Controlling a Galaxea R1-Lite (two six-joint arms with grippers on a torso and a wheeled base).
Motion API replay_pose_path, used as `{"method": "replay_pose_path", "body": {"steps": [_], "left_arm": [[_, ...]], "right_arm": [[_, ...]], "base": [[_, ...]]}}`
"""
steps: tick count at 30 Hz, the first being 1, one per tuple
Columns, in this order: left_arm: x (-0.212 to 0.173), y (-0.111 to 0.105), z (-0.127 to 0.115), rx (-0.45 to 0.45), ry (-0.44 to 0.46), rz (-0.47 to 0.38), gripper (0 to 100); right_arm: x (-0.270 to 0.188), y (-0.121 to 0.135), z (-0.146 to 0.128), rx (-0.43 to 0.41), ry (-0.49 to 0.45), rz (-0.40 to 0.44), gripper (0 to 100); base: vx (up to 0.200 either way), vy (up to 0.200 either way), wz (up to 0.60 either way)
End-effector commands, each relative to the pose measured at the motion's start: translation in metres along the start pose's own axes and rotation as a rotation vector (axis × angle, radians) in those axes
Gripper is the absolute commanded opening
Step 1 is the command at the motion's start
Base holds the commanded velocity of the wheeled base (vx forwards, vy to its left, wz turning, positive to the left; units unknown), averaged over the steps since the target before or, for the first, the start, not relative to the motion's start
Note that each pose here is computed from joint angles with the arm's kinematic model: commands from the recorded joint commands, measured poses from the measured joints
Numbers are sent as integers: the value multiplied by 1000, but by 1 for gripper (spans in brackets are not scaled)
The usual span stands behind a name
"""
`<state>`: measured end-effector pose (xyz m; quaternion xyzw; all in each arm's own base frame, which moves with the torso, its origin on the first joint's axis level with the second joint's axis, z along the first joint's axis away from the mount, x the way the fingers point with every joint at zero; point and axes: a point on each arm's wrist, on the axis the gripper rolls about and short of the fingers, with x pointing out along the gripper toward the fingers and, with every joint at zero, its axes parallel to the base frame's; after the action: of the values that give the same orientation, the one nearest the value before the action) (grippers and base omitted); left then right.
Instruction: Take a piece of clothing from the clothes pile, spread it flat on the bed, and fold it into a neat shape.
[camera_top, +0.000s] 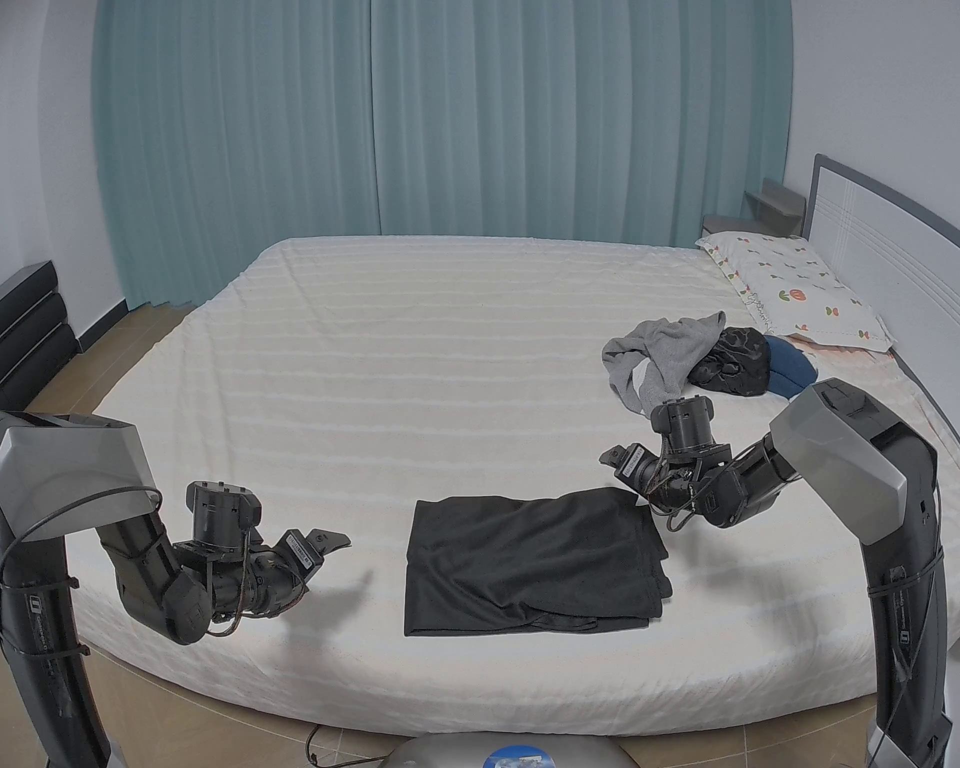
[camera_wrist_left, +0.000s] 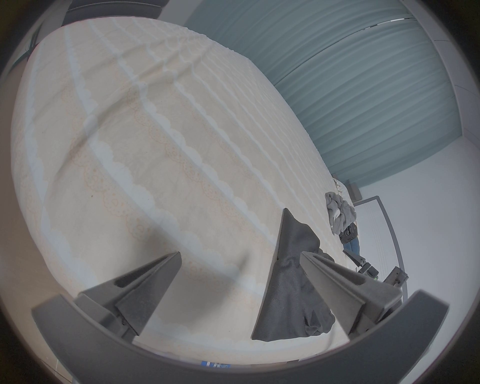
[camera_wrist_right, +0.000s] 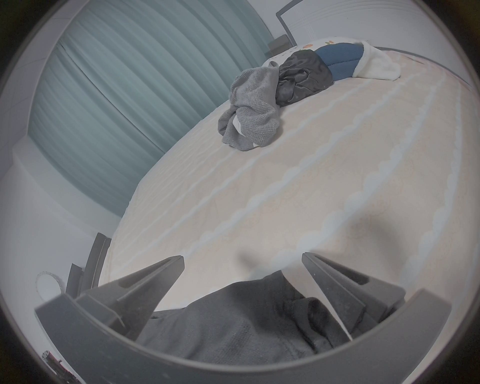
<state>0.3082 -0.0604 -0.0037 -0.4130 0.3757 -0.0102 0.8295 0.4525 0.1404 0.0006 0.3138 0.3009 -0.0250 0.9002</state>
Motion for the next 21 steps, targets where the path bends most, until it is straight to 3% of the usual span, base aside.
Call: {"method": "replay_pose_path", "body": {"steps": [1, 6, 10, 15, 21], "left_arm": [[0, 0, 1, -1, 1, -2, 100], [1, -2, 1, -2, 0, -9, 100], [0, -5, 0, 2, 2, -19, 100], [0, -8, 0, 9, 1, -28, 100], [6, -15, 3, 17, -7, -49, 100]], "right_arm": [[4, -9, 3, 14, -3, -17, 100], [4, -17, 0, 15, 22, -25, 100], [6, -24, 1, 11, 35, 15, 100], [2, -27, -7, -30, 26, 98, 100], [3, -28, -9, -63, 37, 116, 100]], "base": [[0, 0, 0], [0, 0, 0], [0, 0, 0], [0, -120, 0], [0, 0, 0]]}}
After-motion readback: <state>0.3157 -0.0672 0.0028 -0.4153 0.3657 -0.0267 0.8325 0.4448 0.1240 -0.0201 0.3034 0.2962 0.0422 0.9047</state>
